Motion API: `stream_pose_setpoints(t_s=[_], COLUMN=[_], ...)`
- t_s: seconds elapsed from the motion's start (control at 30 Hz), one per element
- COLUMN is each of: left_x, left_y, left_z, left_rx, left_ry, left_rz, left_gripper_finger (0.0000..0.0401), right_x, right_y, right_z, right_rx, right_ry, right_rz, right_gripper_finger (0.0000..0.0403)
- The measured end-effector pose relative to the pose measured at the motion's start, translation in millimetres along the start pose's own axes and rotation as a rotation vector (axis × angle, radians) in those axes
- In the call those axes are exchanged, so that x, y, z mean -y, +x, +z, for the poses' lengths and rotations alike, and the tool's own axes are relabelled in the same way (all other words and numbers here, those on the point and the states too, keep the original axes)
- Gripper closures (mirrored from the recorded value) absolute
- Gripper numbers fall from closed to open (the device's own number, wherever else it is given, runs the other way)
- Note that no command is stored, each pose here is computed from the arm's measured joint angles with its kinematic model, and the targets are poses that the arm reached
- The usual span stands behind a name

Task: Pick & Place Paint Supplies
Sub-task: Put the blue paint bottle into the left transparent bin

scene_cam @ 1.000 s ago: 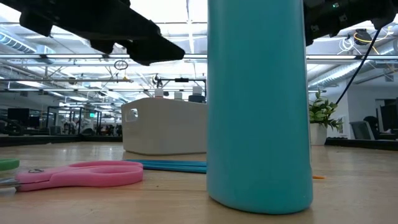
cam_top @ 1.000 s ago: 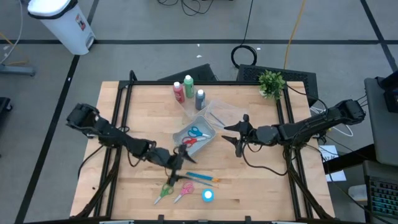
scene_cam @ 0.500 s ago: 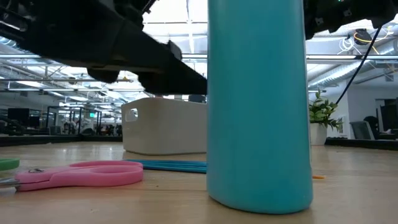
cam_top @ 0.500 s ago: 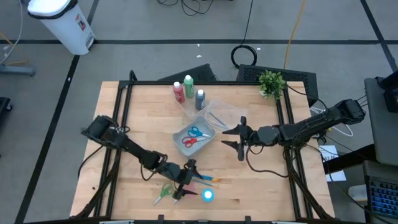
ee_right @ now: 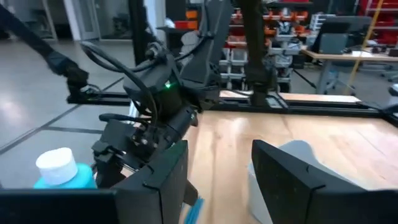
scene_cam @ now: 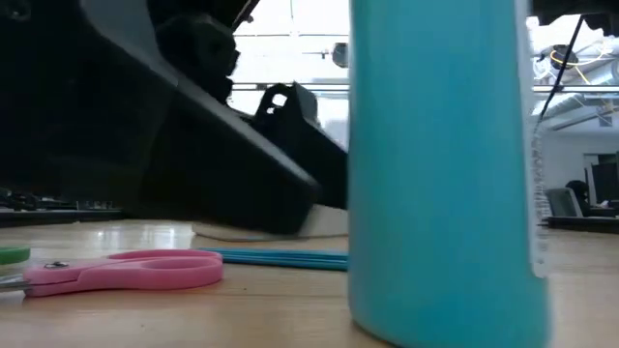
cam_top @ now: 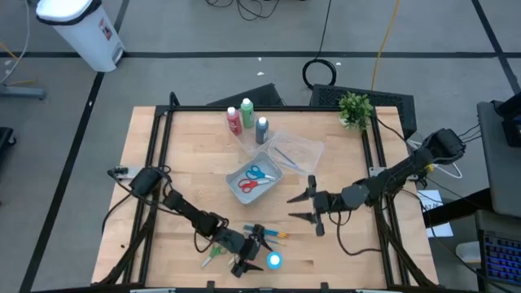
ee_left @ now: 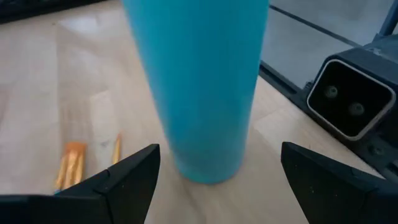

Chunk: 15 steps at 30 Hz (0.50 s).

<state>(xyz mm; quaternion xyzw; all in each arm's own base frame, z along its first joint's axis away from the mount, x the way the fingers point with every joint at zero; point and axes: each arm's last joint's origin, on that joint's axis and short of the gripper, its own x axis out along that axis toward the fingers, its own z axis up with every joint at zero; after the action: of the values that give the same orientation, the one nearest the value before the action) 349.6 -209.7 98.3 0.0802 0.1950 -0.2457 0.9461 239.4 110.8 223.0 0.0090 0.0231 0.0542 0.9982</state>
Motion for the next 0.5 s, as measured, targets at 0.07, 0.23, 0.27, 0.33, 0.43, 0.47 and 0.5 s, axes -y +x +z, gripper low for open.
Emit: stream_pose_setpoints(t_s=[0.07,0.23,0.27,0.33,0.43,0.47,0.5], left_x=[0.8,0.5,0.0,-0.6,-0.8,-0.9,-1.8], left_y=[5.6,16.4,18.1,19.6,21.3,21.9,22.3], left_z=[0.0,5.4,8.2,13.5,20.2,22.3,23.7], left_rx=[0.004,0.019,0.033,0.06,0.087,0.094,0.098], left_ry=[0.003,-0.014,-0.023,-0.031,-0.074,-0.091,-0.106], left_rz=[-0.001,0.007,0.01,0.012,0.01,0.01,0.011], left_gripper_finger=[0.0061,0.0061,0.0061,0.0061,0.0061,0.0061,0.0061], right_x=[-5.0,-11.0,-11.8,-13.8,-14.8,-14.8,-15.6], right_y=[1.2,4.4,5.0,4.9,4.3,4.3,4.0], right_z=[-2.7,-7.9,-9.4,-10.8,-10.9,-11.3,-11.5], right_rx=[0.007,0.017,0.012,0.006,0.002,-0.001,-0.001], right_ry=[-0.003,0.009,0.011,0.031,0.056,0.056,0.057], right_rz=[0.016,0.025,0.027,0.035,0.039,0.039,0.043], right_gripper_finger=[0.0234,0.0234,0.0234,0.0234,0.0234,0.0234,0.0234])
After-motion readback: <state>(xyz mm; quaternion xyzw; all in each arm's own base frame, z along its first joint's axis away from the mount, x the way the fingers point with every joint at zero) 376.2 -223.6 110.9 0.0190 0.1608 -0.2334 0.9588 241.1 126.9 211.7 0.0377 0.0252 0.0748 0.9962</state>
